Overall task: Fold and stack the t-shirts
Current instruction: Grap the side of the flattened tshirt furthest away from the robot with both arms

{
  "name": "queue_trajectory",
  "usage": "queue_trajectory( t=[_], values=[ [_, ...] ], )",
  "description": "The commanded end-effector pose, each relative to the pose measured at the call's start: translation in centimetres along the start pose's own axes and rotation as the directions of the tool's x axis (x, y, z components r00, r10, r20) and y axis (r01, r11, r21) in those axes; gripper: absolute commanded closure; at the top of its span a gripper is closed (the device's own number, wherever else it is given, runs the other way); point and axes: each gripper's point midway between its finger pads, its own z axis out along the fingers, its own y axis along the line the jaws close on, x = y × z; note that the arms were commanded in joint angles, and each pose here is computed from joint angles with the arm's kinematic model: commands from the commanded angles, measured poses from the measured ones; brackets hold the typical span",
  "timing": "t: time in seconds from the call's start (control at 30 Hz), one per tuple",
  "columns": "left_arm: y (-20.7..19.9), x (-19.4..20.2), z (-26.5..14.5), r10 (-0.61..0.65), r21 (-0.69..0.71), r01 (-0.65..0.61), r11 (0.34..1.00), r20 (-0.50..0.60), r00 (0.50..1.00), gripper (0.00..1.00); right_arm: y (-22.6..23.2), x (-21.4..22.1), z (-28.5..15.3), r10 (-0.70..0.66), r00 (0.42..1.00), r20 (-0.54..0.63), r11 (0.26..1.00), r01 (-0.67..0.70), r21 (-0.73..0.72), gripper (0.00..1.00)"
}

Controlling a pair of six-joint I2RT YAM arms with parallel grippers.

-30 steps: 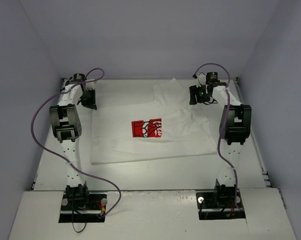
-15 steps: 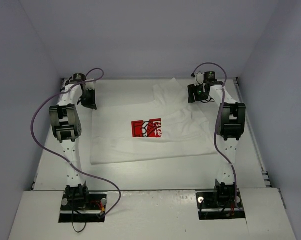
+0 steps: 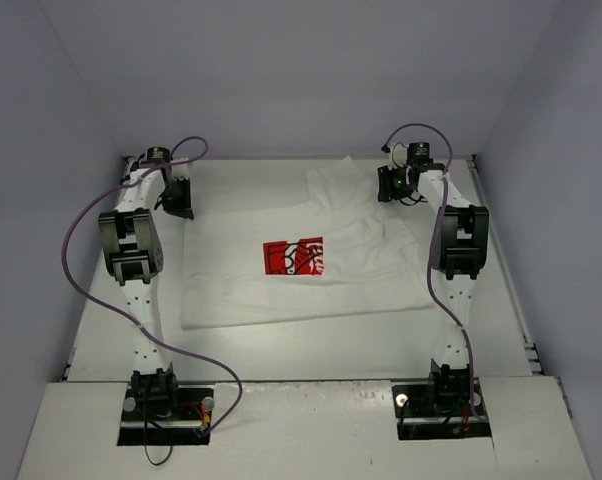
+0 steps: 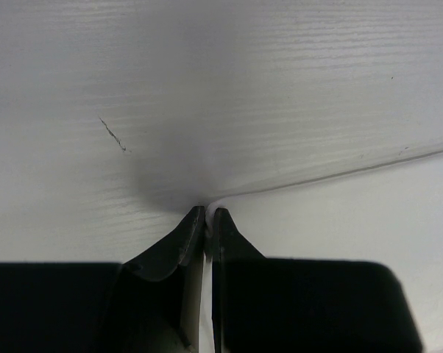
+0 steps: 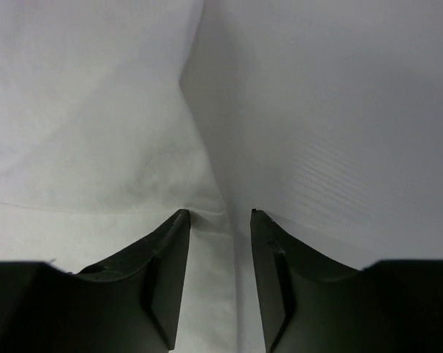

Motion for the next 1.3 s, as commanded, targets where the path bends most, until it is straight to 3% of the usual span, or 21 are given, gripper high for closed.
queue_trajectory(
  t=[0.0, 0.23, 0.33, 0.8, 1.27],
  values=[
    [0.0, -1.8, -1.9, 0.007, -0.011, -0.006, 1.0, 0.06, 0.998, 1.0, 1.0, 1.0, 1.0, 0.002, 1.0, -0.031, 0.999, -0.003, -0.039, 0.68],
    [-0.2, -1.8, -1.8, 0.003, -0.001, -0.003, 1.0, 0.06, 0.998, 1.0, 1.4, 1.5, 1.2, 0.005, 0.999, -0.039, 0.998, -0.007, -0.062, 0.83],
    [-0.1, -2.0, -1.9, -0.005, 0.003, 0.004, 1.0, 0.065, 0.998, 1.0, 1.6, 1.4, 1.2, 0.001, 0.999, -0.037, 0.998, -0.003, -0.07, 1.0],
    [0.3, -5.0, -6.8, -0.014, 0.007, 0.013, 1.0, 0.198, 0.98, 1.0, -0.6, -6.0, -4.8, -0.067, 0.991, 0.12, 0.997, 0.061, 0.056, 1.0],
    [0.2, -5.2, -10.0, -0.018, -0.024, 0.025, 0.999, 0.249, 0.968, 1.0, -0.1, -7.7, -8.5, -0.088, 0.983, 0.163, 0.993, 0.074, 0.093, 1.0]
  ],
)
